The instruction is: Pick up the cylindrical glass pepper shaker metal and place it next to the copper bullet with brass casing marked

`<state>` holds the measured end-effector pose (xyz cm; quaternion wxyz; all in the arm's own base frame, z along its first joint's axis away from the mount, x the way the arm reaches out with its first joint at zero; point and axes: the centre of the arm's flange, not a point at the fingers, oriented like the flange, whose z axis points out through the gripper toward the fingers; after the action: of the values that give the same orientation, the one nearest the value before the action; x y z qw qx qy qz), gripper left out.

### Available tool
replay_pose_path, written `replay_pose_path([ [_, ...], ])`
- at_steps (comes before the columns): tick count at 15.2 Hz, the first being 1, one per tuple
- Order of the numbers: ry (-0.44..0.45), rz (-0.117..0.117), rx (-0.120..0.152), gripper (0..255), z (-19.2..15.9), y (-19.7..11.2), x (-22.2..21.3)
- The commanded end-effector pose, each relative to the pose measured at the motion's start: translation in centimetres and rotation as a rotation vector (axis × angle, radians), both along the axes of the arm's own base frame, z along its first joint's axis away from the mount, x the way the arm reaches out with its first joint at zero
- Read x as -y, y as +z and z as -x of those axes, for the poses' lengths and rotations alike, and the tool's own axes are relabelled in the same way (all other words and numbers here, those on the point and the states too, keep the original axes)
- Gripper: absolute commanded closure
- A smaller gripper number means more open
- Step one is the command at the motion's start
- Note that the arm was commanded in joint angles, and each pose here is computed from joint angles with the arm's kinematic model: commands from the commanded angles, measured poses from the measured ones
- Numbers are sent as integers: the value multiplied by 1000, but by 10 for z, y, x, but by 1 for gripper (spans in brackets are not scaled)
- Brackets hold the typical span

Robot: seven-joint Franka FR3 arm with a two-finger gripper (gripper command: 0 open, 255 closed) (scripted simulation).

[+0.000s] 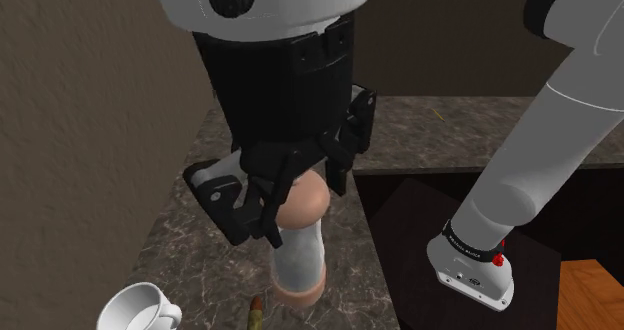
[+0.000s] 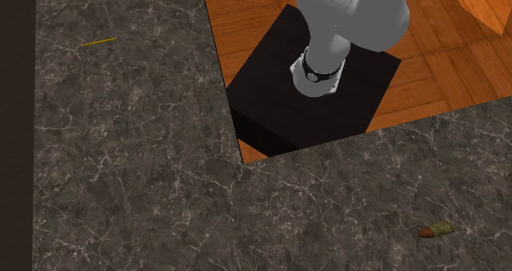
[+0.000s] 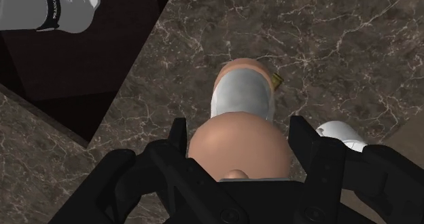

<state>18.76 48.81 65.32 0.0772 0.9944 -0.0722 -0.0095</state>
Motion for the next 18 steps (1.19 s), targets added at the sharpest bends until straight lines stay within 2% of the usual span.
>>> replay_pose_path([
  [1,-5,-7,2,255,3,-6,-6],
  [18,-5,-7,2,255,3,-95,-6],
])
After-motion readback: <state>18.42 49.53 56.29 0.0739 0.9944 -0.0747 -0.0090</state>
